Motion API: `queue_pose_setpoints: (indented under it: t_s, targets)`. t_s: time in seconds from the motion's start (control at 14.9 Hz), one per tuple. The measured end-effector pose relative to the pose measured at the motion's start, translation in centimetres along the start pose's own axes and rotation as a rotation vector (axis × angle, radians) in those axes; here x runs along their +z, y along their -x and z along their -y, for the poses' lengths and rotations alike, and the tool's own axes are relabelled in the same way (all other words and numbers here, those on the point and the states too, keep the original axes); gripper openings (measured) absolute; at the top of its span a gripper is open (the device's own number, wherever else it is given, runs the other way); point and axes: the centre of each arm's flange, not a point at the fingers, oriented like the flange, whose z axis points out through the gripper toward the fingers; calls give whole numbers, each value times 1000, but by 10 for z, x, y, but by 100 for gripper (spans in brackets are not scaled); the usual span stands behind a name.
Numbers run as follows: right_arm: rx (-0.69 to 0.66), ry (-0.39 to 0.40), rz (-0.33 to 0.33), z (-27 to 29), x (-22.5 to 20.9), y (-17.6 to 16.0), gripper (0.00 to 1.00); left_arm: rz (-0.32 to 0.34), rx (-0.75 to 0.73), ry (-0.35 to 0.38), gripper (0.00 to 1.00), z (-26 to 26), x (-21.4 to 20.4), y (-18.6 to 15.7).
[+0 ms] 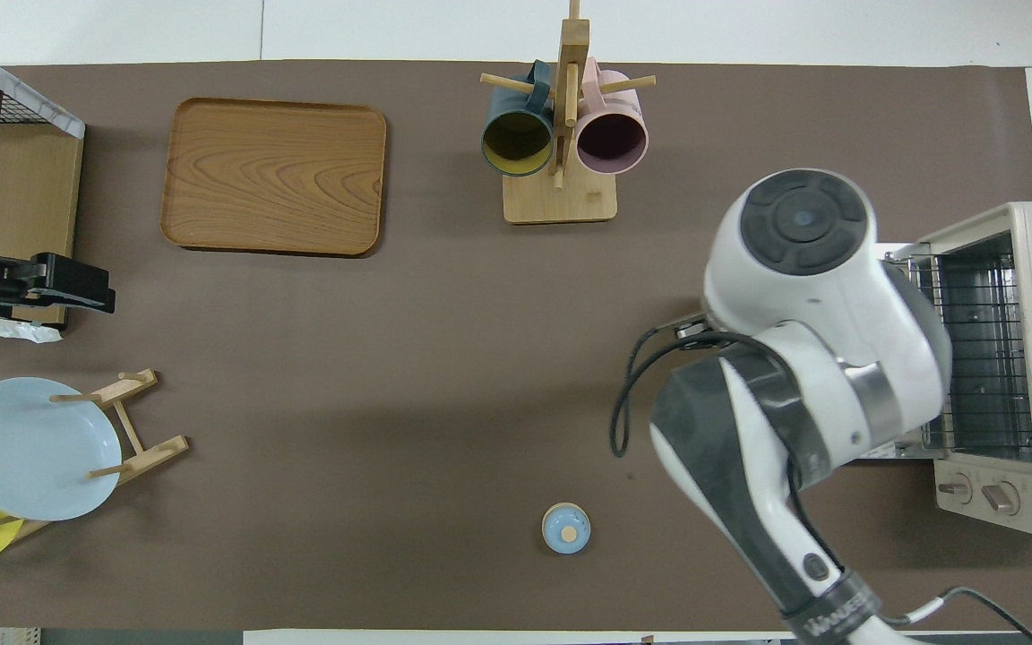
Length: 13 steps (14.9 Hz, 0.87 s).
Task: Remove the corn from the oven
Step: 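Pull the plate with corn out and carry it toward the table center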
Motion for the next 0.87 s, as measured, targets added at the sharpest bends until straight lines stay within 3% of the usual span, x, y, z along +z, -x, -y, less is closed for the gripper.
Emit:
queue_pose_setpoints:
  t_s: [0.34,0.61,0.87]
  targets:
    - [48,-61,-27,141,-5,-11,3,0,-8,1,100,5,0,0]
    - [96,-104,-106,274,47,-22,3,1,-17,1,100,9,1,-1]
    - [117,-116,-116,281,84,-29,3,-3,-30,2,100,17,5,-2]
